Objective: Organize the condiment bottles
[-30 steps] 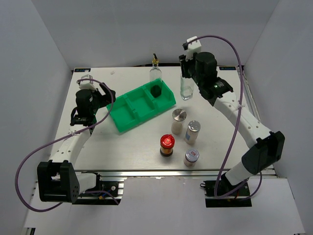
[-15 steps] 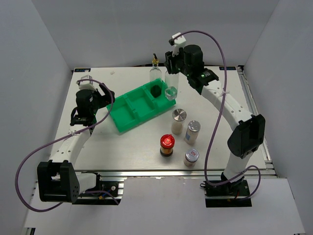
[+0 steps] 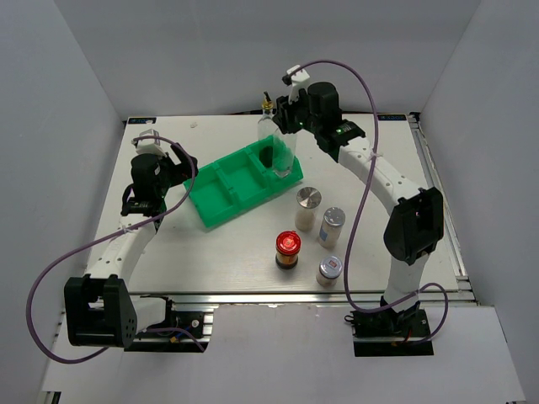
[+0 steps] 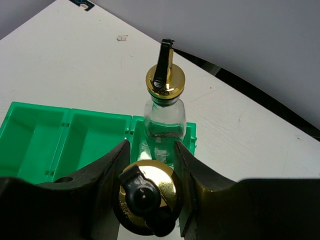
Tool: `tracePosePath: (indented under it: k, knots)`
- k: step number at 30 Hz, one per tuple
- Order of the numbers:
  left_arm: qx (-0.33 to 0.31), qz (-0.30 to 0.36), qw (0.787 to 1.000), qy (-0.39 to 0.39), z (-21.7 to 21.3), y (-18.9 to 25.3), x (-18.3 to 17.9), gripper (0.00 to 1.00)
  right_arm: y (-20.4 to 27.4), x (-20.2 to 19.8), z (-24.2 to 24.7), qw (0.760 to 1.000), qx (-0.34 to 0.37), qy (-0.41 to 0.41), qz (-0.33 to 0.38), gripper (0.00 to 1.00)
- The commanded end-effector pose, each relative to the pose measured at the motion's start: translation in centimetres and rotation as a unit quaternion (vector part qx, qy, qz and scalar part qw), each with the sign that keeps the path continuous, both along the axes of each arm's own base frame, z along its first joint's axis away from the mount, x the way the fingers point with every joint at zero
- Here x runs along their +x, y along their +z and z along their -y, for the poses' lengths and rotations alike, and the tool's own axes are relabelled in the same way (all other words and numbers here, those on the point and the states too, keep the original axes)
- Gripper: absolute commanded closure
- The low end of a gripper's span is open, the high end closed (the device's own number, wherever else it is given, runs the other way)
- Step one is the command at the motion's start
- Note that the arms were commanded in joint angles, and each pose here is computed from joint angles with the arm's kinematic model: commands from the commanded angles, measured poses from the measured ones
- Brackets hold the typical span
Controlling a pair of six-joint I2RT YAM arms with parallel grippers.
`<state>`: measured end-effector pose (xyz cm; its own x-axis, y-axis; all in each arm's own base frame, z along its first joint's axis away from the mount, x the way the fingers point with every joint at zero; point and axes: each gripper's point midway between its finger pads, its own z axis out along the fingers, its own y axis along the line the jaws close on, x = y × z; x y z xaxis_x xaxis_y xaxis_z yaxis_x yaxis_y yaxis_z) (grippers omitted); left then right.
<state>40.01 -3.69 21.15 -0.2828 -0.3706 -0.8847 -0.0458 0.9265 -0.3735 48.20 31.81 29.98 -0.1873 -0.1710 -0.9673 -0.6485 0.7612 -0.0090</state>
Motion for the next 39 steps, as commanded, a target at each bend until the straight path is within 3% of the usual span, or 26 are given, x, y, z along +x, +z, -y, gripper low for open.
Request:
tracePosePath:
  k: [1, 19, 24, 26, 39]
  knots:
    - [0.004, 0.013, 1.0, -0.001, -0.1, 1.2, 0.2, 0.02, 6.4, 0.3, -1.4, 0.993, 0.066, 0.032, 0.089, 1.0]
    - [0.004, 0.013, 1.0, 0.0, -0.1, 1.1, 0.2, 0.02, 0.8, 0.3, -2.1, 0.996, 0.033, 0.028, 0.071, 1.0]
    - [0.003, 0.013, 1.0, 0.0, -0.1, 1.1, 0.2, 0.02, -0.3, 0.1, -2.5, 0.997, 0.021, 0.031, 0.064, 0.49]
    - [0.003, 0.014, 1.0, -0.001, 0.0, 1.2, 0.2, 0.02, -0.8, 0.0, -2.6, 0.998, 0.013, 0.032, 0.059, 0.11]
    - [-0.001, 0.024, 1.0, -0.003, 0.1, 2.0, -0.1, 0.02, 1.1, -1.0, -0.1, 0.997, 0.037, -0.026, 0.066, 0.11]
